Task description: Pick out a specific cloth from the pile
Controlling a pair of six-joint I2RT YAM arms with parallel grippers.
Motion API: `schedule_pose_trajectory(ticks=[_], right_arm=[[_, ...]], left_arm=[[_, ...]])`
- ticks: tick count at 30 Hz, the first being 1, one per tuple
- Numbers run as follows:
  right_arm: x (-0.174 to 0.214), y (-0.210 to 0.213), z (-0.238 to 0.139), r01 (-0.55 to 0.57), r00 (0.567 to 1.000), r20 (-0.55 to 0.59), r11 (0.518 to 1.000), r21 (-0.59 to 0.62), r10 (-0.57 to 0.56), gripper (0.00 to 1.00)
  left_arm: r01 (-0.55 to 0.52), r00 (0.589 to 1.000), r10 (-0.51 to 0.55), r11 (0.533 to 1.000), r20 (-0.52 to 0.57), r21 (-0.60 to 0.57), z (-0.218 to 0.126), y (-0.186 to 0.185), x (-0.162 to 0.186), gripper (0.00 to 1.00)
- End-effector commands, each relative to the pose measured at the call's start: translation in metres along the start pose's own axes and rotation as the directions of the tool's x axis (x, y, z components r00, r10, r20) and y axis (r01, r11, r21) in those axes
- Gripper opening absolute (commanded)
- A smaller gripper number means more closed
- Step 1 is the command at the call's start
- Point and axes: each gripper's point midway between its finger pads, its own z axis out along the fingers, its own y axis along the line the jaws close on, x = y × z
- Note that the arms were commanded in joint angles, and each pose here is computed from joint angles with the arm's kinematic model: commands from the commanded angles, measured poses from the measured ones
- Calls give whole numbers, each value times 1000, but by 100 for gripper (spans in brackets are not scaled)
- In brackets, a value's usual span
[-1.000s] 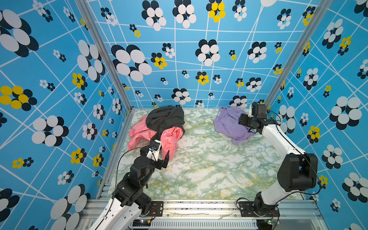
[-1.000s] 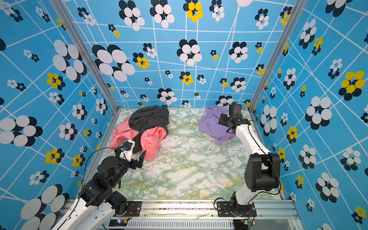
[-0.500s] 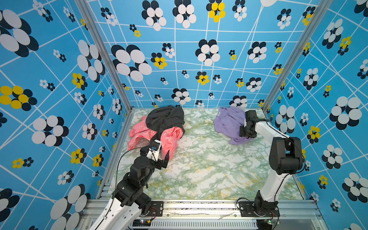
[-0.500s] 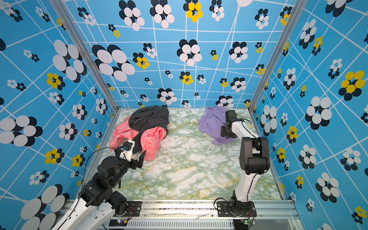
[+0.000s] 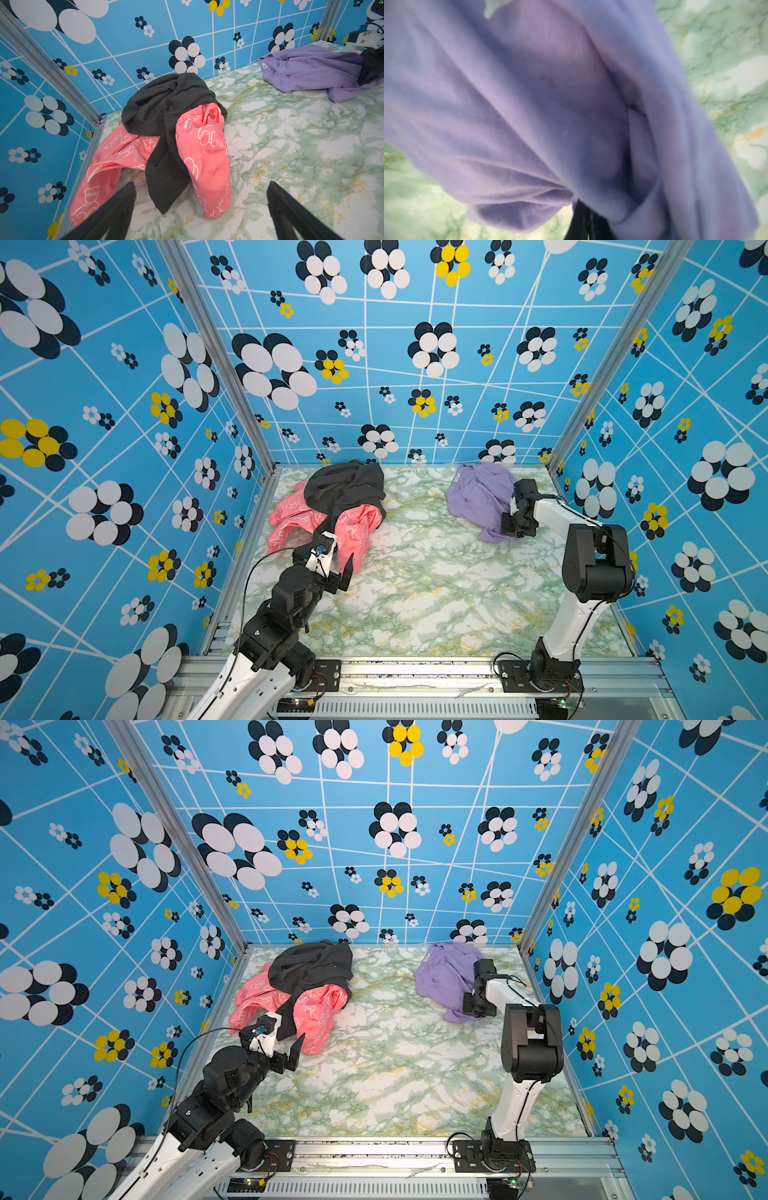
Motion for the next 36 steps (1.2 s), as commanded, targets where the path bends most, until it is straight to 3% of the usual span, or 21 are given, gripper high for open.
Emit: schedule_pose_trajectory(ticks=[1, 9, 17, 22, 28, 36], right_arm=[[16, 1, 7, -16, 999, -53, 999, -39, 14, 2], [34, 3, 16, -39, 994, -106, 997, -72, 31, 2], [35, 6, 13, -51, 994, -101, 993, -102, 40, 7], [20, 11, -8, -67, 998, -26, 989, -132, 64, 14], [-9, 14, -58, -104, 983, 130, 979, -177, 128, 22], [-46, 20, -108, -91, 951, 268, 968, -233, 154, 47]], left_arm=[[-11, 1000, 11, 1000, -4, -13, 0, 2, 5, 99], [-11, 1000, 11, 1000, -3, -12, 0, 2, 5, 99], [-9, 1000, 9, 1000, -2, -11, 0, 2, 5, 99], [-9, 1000, 9, 1000, 0, -11, 0, 2, 4, 99], [-9, 1000, 9, 1000, -1, -11, 0, 2, 5, 99], [-9, 1000, 9, 1000, 1, -13, 0, 2, 5, 99]])
